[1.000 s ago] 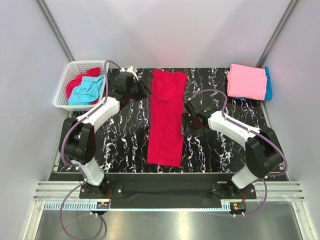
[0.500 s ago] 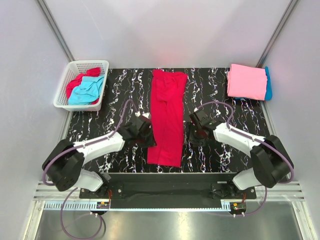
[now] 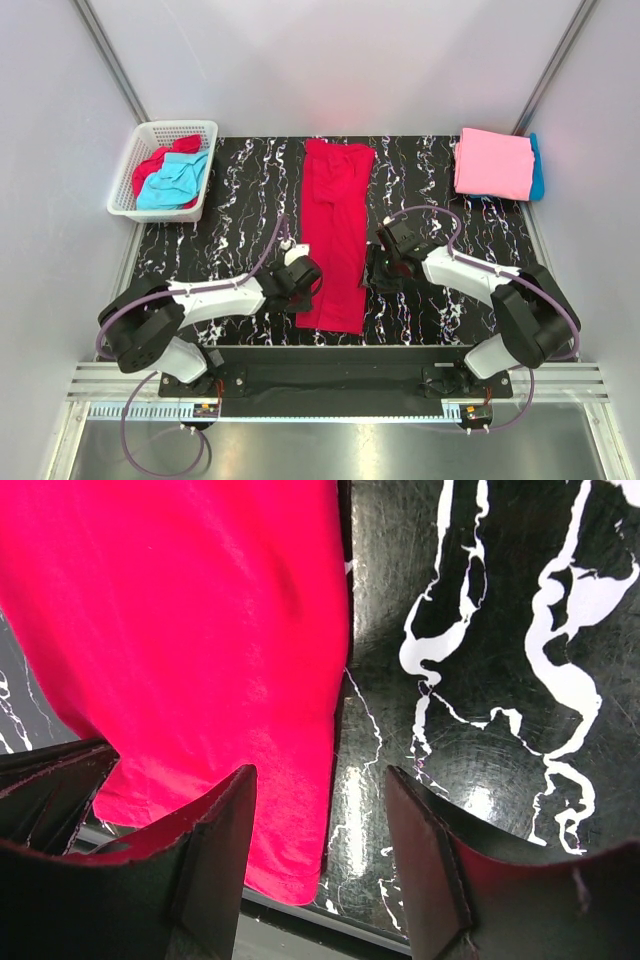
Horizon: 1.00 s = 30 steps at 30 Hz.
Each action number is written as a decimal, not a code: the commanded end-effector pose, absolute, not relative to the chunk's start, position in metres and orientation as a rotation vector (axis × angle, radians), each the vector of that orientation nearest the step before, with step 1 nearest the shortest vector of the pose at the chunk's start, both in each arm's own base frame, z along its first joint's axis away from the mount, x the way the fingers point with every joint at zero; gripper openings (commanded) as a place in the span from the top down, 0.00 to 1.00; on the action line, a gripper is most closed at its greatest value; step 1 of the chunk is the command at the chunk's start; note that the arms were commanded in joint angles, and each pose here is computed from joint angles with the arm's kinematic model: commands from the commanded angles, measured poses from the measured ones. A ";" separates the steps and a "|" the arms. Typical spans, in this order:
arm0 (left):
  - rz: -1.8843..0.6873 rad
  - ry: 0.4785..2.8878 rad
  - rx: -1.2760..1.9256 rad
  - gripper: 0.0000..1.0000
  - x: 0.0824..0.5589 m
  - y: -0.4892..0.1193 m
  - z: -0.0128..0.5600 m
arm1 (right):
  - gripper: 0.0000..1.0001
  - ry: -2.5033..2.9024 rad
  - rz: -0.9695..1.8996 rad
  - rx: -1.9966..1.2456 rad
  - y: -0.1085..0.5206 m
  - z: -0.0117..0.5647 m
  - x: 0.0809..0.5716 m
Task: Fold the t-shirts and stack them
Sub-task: Fold the tshirt
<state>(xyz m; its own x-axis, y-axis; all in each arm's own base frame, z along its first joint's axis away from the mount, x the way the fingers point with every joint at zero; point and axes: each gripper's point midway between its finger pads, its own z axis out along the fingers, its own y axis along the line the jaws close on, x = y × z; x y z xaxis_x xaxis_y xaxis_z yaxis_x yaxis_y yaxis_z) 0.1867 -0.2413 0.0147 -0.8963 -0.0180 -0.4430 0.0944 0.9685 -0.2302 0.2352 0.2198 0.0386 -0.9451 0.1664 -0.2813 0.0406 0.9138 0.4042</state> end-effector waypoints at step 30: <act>-0.505 2.445 -0.007 0.72 0.138 -0.199 0.090 | 0.29 2.617 0.813 0.050 0.232 0.076 0.193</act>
<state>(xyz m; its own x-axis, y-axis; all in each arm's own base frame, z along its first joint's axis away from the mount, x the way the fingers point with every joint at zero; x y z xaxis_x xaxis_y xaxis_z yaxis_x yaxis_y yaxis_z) 0.1389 -0.2021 0.0937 -0.7983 -0.0764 -0.5975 0.1625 0.9278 -0.3358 0.2062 0.2201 0.0636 -0.9222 0.1514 -0.3559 -0.0419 0.8756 0.4812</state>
